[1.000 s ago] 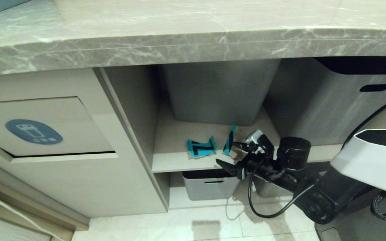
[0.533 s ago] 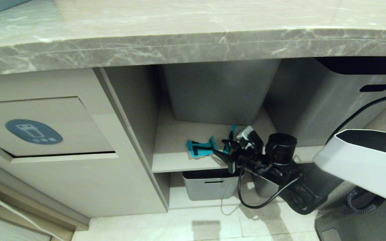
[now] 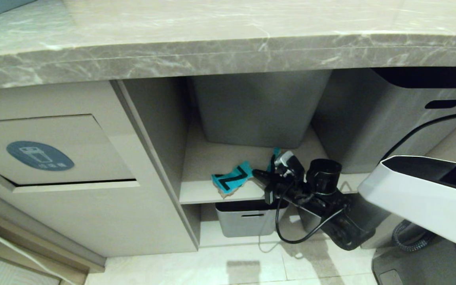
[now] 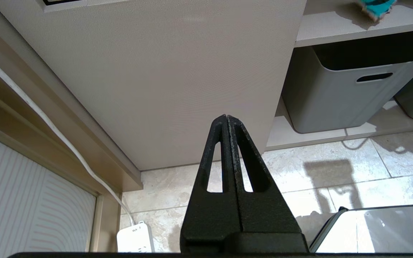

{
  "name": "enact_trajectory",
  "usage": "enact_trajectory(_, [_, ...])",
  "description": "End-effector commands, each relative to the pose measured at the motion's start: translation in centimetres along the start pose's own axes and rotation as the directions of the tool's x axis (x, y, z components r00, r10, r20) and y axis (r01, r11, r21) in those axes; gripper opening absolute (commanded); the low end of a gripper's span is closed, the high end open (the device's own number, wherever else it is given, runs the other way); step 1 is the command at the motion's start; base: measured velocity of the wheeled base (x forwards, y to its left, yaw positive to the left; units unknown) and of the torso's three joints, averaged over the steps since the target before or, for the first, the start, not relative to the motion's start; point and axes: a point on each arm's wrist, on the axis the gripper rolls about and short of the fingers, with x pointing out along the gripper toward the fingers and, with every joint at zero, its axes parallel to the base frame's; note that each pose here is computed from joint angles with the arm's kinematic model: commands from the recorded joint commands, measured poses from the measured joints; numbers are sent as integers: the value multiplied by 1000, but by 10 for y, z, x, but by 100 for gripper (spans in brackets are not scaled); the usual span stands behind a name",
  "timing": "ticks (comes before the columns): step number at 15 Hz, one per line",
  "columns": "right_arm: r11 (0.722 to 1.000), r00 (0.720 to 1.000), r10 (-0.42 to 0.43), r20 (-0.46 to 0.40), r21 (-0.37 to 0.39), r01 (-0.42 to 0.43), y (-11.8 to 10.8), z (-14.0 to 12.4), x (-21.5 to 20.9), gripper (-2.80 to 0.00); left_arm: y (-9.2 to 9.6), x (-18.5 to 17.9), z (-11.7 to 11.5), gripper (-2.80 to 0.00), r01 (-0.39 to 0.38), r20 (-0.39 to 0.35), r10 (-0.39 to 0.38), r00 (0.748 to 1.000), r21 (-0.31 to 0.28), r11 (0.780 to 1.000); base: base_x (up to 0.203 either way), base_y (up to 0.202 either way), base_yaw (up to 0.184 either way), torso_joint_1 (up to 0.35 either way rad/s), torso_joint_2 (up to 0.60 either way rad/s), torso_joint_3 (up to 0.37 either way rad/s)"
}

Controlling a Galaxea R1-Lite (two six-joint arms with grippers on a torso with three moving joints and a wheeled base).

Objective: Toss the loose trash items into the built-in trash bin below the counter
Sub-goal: Pick up the garbage

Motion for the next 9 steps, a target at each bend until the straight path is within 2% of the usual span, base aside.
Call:
enact_trajectory(1, [1000,1000,0,5,0,0,0,-1,0,-280,0,0,0,-280,0,0,0,1000,0,1000,0,0,0,0,0,0])
enact_trajectory(9, [1000,999,-17,40,2,17,-3,25,-14,-280,0,0,0,-280,0,1,0,1000,0,1000,0,0,0,0,0,0])
